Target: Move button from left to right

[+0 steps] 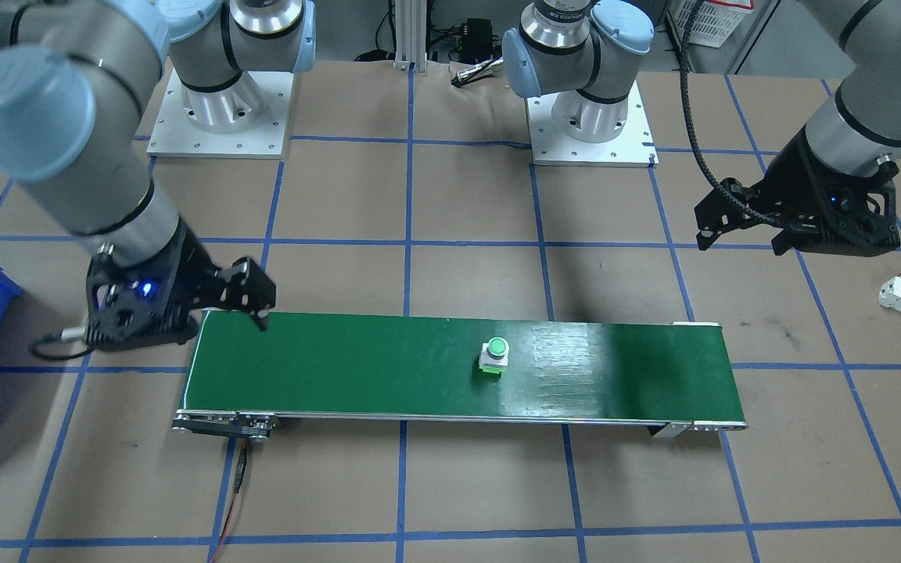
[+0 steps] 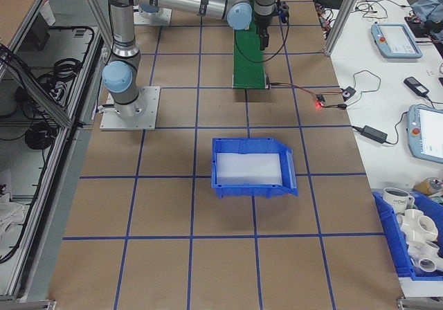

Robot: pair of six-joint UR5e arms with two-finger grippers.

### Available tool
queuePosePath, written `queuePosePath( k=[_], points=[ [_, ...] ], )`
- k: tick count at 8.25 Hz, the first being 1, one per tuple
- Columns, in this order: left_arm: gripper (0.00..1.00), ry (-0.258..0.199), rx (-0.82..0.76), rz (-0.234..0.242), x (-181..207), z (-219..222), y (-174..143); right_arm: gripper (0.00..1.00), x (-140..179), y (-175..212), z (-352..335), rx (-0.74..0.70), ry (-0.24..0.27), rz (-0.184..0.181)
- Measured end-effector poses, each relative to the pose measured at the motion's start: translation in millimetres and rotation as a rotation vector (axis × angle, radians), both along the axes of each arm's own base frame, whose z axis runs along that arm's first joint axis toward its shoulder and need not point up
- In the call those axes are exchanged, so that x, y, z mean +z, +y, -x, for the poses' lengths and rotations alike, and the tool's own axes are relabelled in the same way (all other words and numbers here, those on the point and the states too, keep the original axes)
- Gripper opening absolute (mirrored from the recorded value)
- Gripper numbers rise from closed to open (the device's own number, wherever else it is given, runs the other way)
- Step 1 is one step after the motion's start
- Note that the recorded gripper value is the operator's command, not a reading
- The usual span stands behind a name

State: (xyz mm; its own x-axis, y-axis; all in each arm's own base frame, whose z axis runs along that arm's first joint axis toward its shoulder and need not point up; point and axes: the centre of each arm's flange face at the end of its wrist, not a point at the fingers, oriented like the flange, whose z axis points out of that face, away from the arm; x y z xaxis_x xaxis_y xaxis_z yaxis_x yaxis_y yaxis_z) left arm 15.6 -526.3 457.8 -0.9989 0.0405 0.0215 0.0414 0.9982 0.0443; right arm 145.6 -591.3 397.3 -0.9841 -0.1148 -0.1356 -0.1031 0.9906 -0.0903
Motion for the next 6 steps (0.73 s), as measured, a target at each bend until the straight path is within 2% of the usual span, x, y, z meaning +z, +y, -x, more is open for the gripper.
queuePosePath(
  k=[3, 5, 6],
  points=[
    [1.00, -0.002, 0.001, -0.001, 0, 0, 1, 1.00, -71, -29, 20, -0.017, -0.067, -0.076],
    [1.00, 0.003, 0.002, 0.003, 1, 0, 1, 1.00, -104, -24, 19, -0.029, -0.098, -0.146],
    [1.00, 0.002, 0.002, 0.004, 2, 0, 1, 1.00, -117, -17, 16, -0.038, -0.138, -0.184]
  ],
)
